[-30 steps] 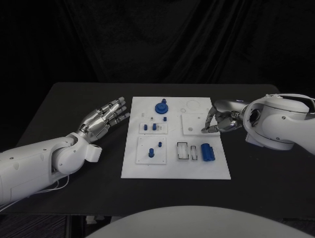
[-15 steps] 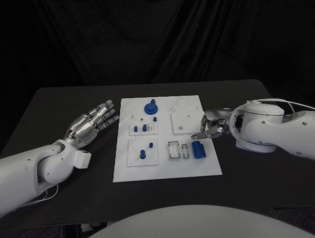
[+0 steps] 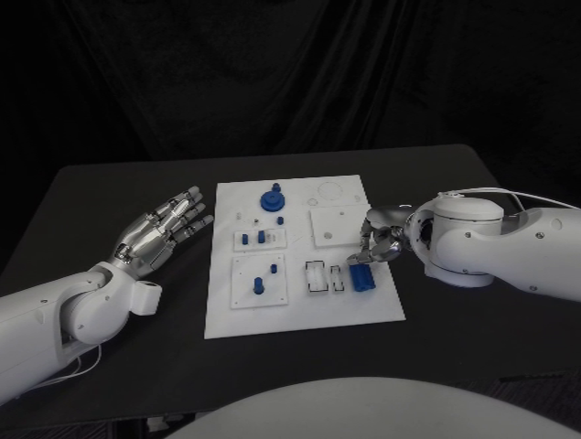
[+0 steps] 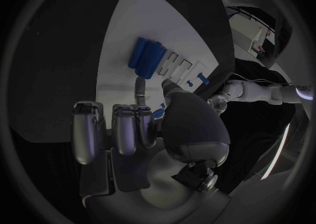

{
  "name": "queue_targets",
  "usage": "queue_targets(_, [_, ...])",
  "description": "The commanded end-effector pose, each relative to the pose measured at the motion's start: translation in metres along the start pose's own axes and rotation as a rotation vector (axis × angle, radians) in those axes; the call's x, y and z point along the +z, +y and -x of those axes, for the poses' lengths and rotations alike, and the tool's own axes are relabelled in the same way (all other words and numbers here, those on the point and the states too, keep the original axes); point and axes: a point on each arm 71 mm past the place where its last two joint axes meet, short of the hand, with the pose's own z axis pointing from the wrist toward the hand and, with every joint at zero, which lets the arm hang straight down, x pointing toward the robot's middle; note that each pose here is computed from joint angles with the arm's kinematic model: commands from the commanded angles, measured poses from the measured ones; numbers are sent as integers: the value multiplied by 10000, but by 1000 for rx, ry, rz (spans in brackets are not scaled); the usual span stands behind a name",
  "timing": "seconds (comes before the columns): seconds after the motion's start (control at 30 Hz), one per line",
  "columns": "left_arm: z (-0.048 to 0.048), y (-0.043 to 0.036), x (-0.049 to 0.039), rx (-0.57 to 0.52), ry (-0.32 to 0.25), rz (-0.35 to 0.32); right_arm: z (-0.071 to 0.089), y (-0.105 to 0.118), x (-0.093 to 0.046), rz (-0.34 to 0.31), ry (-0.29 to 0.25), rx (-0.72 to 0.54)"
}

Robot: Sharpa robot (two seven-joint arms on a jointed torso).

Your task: Assemble the parts on the task board

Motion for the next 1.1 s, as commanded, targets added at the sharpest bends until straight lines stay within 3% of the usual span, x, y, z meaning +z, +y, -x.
queue_targets(0.03, [-8, -67, -2, -9, 1, -100, -33, -10, 8, -20, 0, -27])
queue_targets(0.5, [-2, -60, 2, -9, 2, -96, -76, 27, -4, -20, -45, -114])
queue_targets(1.1, [1, -51, -2, -12, 4, -89, -236, 20, 11, -42, 6, -138])
